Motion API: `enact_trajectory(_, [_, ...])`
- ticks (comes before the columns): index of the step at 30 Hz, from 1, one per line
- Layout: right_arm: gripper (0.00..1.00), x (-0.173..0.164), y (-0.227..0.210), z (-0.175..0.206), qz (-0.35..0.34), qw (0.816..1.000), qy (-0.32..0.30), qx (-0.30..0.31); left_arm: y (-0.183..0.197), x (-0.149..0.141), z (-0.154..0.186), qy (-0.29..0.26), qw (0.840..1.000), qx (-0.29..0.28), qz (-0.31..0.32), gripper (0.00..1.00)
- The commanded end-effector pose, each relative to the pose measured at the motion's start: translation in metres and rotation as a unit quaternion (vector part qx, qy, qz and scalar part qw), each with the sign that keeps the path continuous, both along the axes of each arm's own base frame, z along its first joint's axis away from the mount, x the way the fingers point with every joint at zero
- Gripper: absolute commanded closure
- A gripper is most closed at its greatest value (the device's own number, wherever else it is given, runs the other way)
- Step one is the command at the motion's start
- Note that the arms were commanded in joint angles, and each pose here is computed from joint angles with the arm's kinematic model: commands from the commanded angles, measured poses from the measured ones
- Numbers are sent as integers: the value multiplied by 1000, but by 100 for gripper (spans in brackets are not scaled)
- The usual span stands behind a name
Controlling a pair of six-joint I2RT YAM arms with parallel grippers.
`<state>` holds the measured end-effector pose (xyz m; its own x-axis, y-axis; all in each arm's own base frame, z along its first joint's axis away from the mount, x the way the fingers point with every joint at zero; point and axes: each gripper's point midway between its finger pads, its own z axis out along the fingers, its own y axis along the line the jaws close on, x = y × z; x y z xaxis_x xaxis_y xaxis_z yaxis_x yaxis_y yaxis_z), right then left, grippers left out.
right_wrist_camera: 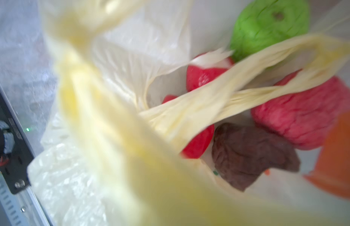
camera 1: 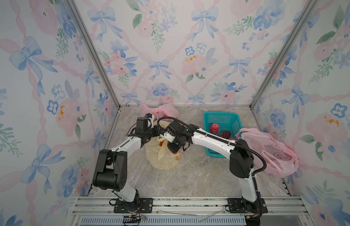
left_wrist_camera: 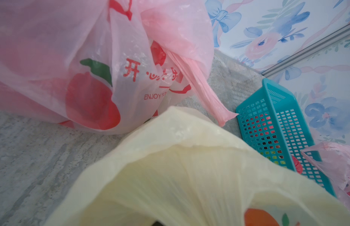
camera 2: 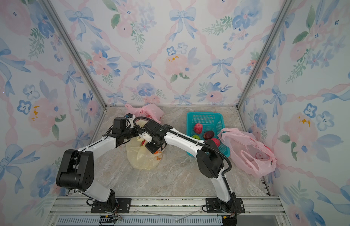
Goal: Untie the knot of a plastic bag & take out the apple
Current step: Untie the plastic bag at the center of the board.
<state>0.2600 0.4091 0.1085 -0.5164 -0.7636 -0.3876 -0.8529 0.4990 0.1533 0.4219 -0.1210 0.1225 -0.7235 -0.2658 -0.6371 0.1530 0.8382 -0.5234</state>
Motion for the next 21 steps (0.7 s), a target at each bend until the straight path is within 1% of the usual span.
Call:
enact_trajectory(1, [90,-45,-26,5,75,997,2,-23,9,-2,-13,8,1000,5,21,100])
enact_trajectory(3, [90,-66,-42,-4,104,994,15,-43,16,-4,-20,14,999,10,34,100])
enact_trajectory(6, [91,-81,-65,-17,110,990,24,-84,22,-9,-31,24,998,13,48,100])
enact_trajectory(8, [91,-80,-81,-28,96,988,20,-118,25,-14,-40,34,998,15,54,100])
enact_trajectory(10, [91,-70,-98,-38,75,985,2,-154,27,-20,-49,45,997,15,58,100])
enact_trajectory(13, [93,-33,-131,-48,-5,975,-42,-218,29,-37,-65,65,996,13,63,100])
enact_trajectory(15, [93,-2,-151,-46,-72,968,-59,-232,28,-47,-72,75,995,7,65,100])
enact_trajectory(16, [93,8,-155,-44,-90,967,-66,-227,27,-51,-74,78,995,5,64,100])
enact_trajectory(18, [93,37,-159,-33,-138,968,-87,-192,26,-60,-76,83,994,3,65,100])
enact_trajectory(21, [93,75,-153,-10,-170,966,-136,-139,24,-74,-77,87,994,-4,67,100])
